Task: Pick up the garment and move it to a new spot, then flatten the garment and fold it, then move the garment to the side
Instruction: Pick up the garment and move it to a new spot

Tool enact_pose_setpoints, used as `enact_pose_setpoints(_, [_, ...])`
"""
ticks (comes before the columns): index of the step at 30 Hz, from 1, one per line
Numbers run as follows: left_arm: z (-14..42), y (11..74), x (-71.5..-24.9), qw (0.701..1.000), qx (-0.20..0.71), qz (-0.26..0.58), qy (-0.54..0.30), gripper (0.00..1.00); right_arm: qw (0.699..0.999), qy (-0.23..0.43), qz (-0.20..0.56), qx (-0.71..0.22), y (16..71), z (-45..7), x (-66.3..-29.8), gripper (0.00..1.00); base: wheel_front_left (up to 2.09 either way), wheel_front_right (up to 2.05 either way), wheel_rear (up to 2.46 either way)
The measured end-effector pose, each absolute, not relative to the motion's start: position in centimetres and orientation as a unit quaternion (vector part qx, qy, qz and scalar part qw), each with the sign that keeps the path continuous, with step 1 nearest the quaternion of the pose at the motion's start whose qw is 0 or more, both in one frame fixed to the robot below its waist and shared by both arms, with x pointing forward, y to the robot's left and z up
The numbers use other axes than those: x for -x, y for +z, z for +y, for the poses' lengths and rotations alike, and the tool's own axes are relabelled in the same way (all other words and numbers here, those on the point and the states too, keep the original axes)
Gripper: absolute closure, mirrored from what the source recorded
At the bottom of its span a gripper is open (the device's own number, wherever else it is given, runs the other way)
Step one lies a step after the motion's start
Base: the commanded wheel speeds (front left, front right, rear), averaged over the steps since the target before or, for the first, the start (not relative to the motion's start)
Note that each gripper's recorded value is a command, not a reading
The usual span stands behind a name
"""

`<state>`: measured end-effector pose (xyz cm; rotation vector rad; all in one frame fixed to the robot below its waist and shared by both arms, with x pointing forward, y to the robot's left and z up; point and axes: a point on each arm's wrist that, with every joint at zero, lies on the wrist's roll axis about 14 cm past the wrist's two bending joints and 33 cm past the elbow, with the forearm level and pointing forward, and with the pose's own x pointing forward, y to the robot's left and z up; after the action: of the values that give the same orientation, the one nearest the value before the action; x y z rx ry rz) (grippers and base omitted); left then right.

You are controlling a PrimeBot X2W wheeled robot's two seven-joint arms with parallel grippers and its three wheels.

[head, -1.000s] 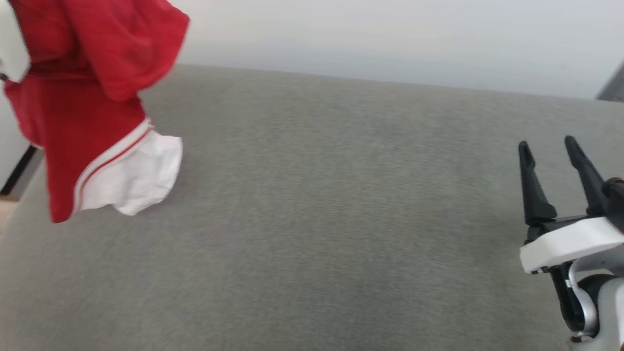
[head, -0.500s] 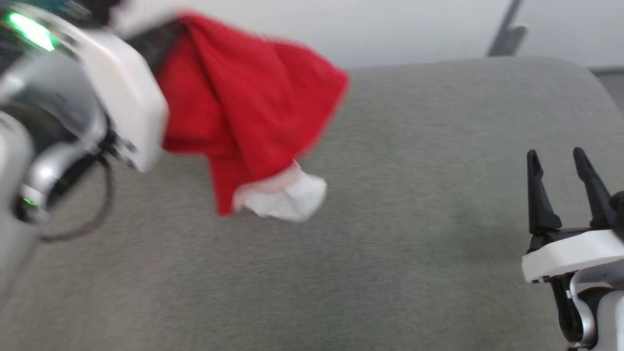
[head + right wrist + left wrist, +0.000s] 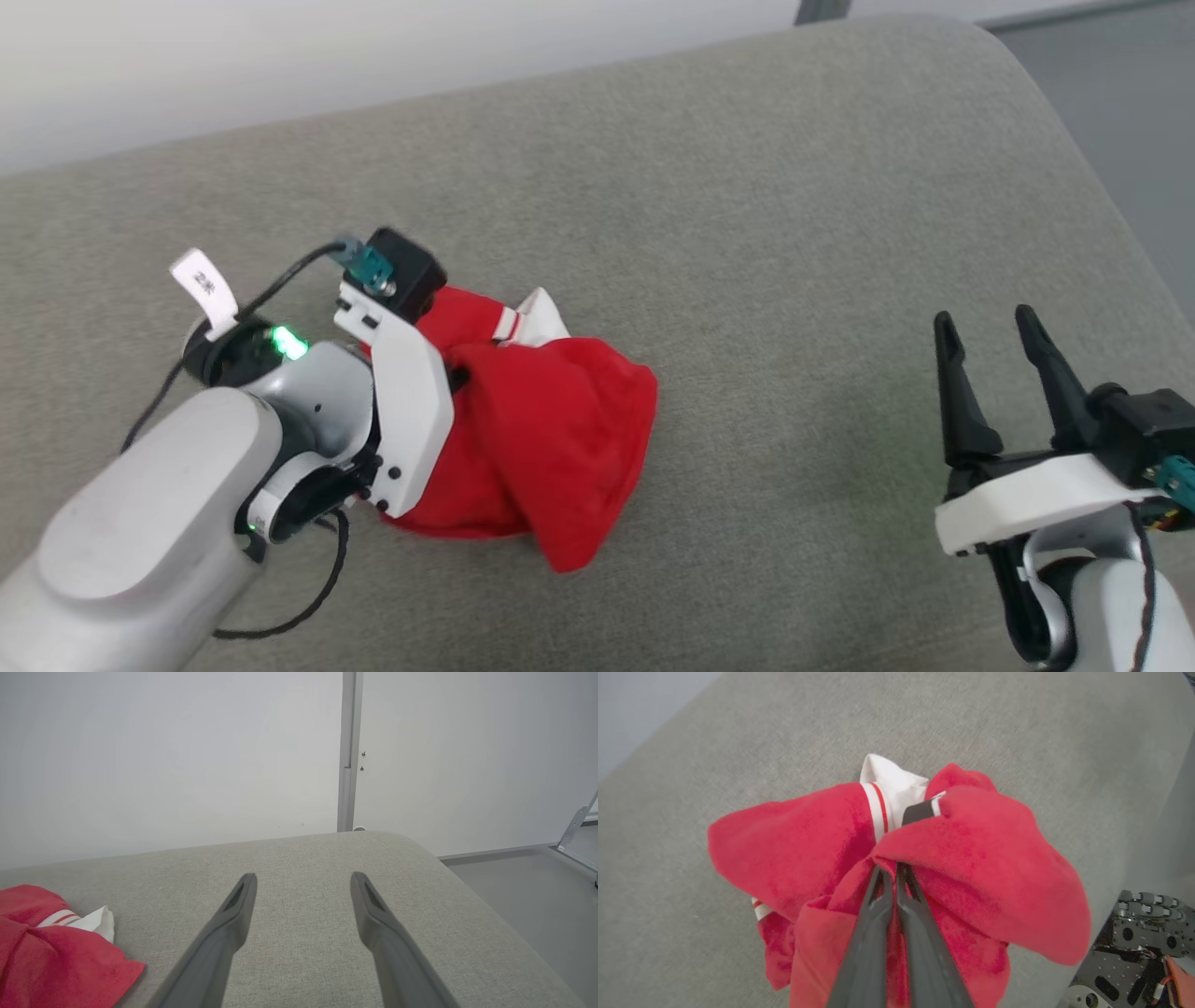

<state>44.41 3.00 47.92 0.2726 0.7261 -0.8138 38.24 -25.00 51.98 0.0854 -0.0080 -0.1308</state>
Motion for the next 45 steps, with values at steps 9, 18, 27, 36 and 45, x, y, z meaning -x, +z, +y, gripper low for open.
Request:
enact_pose_setpoints(9, [3.7, 38.8, -43.6, 0.802, -0.115, 0.456, -0.37, 1.0, 0.997, -0.067, 0.001, -0.045, 50.8, -25.0, -38.9, 0.0, 0.0, 0.0, 0.0])
enact_pose_setpoints(18, [3.7, 40.3, -44.9, 0.826, -0.105, 0.416, -0.366, 0.0, 0.998, -0.041, -0.015, -0.045, 51.7, -23.5, -39.8, 0.0, 0.0, 0.0, 0.0])
enact_pose_setpoints(27, [5.4, 47.9, -45.8, 0.891, -0.066, 0.28, -0.351, 0.0, 0.999, -0.012, -0.035, -0.033, 53.7, -22.4, -39.4, 0.0, 0.0, 0.0, 0.0])
enact_pose_setpoints(36, [10.9, 54.9, -44.6, 0.951, -0.026, 0.135, -0.277, 0.0, 0.997, 0.032, -0.061, -0.029, 55.8, -20.1, -38.6, 0.0, 0.0, 0.0, 0.0])
enact_pose_setpoints(45, [19.2, 58.9, -40.8, 0.987, -0.008, 0.005, -0.159, 0.0, 0.994, 0.071, -0.077, -0.034, 57.1, -17.6, -38.6, 0.0, 0.0, 0.0, 0.0])
